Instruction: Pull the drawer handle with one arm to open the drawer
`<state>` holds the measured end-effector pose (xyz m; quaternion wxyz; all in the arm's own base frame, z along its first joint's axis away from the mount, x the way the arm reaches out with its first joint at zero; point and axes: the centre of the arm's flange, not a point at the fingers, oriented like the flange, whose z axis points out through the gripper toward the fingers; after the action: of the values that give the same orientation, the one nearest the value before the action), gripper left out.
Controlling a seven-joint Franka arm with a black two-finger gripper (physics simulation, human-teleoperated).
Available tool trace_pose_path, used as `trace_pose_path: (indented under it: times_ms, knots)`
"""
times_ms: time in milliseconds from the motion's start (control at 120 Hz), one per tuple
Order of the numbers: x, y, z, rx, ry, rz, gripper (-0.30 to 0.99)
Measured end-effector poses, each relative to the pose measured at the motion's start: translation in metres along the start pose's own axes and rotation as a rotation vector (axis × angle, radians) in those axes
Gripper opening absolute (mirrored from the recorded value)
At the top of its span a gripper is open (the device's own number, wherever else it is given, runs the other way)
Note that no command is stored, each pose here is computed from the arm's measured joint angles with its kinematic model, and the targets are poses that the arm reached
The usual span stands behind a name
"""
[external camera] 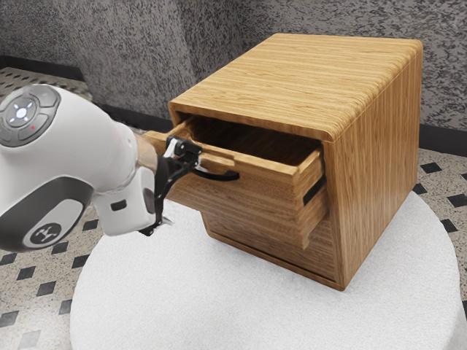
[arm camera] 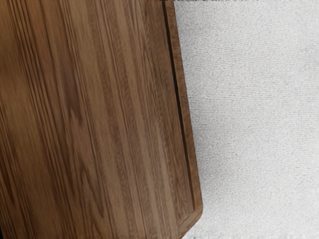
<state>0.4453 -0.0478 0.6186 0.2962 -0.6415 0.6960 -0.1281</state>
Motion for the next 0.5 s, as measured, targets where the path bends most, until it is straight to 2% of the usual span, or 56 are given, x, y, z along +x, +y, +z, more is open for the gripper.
trace_pose_path:
  times_ms: [33,83,108,150,167,300,358,408,433,467,500]
  knots:
    - [-0.002,0.015,-0.013,0.012,-0.006,0.005,0.61]
    - [-0.005,0.04,-0.04,0.05,-0.039,0.03,0.33]
    - [-0.006,0.053,-0.052,0.066,-0.055,0.042,0.31]
    - [-0.023,0.074,-0.066,0.066,-0.064,-0.012,0.54]
    - [-0.027,0.081,-0.07,0.064,-0.065,-0.028,0.59]
    - [-0.041,0.108,-0.104,0.052,-0.036,-0.126,0.66]
    - [-0.066,0.098,-0.165,0.046,0.002,-0.311,0.67]
    - [-0.029,0.085,-0.291,0.137,0.021,-0.372,0.67]
    - [-0.004,0.092,-0.341,0.157,0.031,-0.387,0.67]
    - [0.026,0.106,-0.381,0.139,0.043,-0.408,0.67]
    - [0.049,0.116,-0.393,0.077,0.043,-0.43,0.67]
